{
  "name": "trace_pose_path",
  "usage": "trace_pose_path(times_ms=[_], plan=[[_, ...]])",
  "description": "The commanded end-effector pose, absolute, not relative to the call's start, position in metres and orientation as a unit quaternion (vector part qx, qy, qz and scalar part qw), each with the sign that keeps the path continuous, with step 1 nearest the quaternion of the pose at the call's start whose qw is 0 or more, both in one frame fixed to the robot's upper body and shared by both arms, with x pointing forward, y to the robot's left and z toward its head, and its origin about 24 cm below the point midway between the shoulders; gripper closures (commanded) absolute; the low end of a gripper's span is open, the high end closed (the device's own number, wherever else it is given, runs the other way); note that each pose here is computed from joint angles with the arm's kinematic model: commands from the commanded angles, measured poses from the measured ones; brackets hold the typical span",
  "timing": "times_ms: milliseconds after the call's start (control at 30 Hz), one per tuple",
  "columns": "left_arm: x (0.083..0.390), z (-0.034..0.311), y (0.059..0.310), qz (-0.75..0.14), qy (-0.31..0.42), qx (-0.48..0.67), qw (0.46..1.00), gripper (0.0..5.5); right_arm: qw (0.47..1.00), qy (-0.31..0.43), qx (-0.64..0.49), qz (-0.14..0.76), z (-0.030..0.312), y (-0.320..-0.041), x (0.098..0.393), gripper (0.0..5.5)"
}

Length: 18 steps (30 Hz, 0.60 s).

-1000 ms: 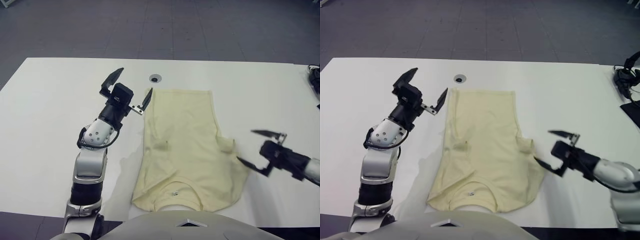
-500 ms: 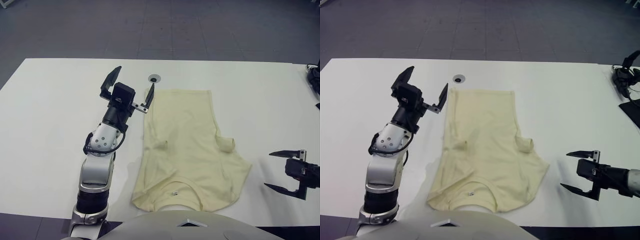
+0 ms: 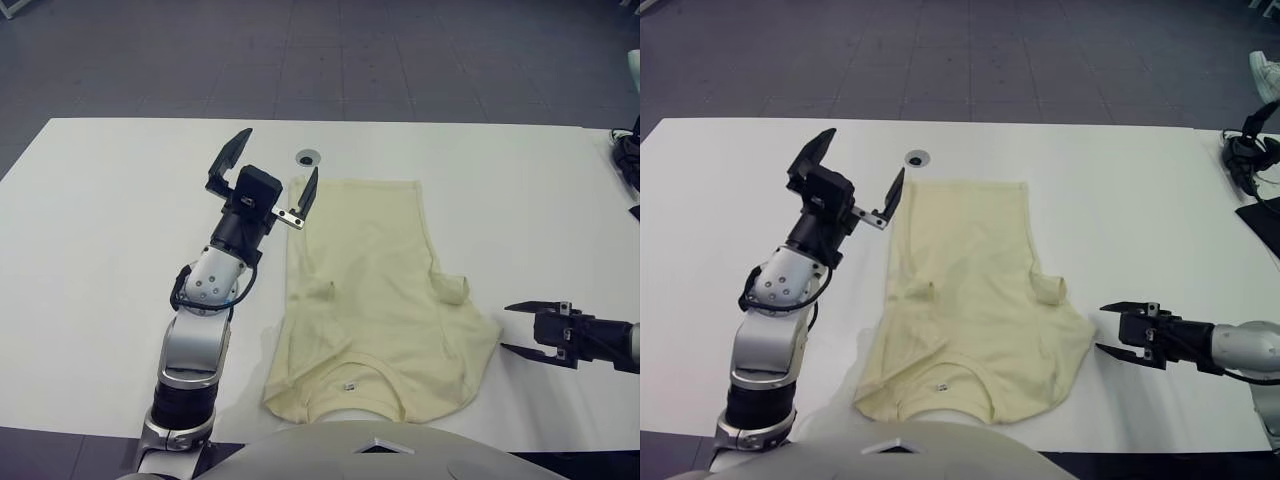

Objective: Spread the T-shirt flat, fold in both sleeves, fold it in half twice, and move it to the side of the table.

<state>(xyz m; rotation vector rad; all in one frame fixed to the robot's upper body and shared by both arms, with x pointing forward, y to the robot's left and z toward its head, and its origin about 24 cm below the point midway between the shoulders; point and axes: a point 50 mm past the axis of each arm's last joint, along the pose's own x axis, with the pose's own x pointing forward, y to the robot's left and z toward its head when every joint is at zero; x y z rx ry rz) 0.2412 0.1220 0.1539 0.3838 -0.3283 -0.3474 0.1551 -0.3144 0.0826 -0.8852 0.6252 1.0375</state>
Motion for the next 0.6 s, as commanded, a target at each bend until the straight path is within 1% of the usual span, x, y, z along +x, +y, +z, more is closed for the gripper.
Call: trace_pose_path(times_ms=[33, 133, 300, 333, 433, 533, 600], plan=[[0.2410, 0.1591, 0.1209, -0.171, -0.170, 0.200, 0.950, 0.10, 0.716, 0.322, -0.395, 0.477, 0.0625, -0.3131, 0.1492, 2.97], [0.2407, 0.1590, 0.1205, -0.172, -0.170, 0.201, 0.949, 0.10, 0.716, 0.320, -0.395, 0.479, 0.0618, -0.3115, 0.1501, 3.41], [0.2413, 0.1588, 0.1205, -0.174, -0.169, 0.205, 0.948, 0.10, 0.715, 0.319, -0.392, 0.483, 0.0618, -0.3103, 0.1488, 4.29], [0.2410, 0.1585, 0.1200, -0.178, -0.168, 0.204, 0.948, 0.10, 0.715, 0.319, -0.392, 0.484, 0.0617, -0.3105, 0.1485, 4.37], [0.2402, 0.1583, 0.1190, -0.184, -0.168, 0.204, 0.947, 0.10, 0.714, 0.319, -0.392, 0.485, 0.0614, -0.3105, 0.1488, 4.83], [0.2411, 0.1582, 0.1199, -0.182, -0.168, 0.205, 0.947, 0.10, 0.714, 0.318, -0.394, 0.484, 0.0623, -0.3110, 0.1496, 5.42], [0.2415, 0.1579, 0.1207, -0.180, -0.168, 0.206, 0.947, 0.10, 0.713, 0.315, -0.397, 0.485, 0.0635, -0.3108, 0.1503, 5.48]])
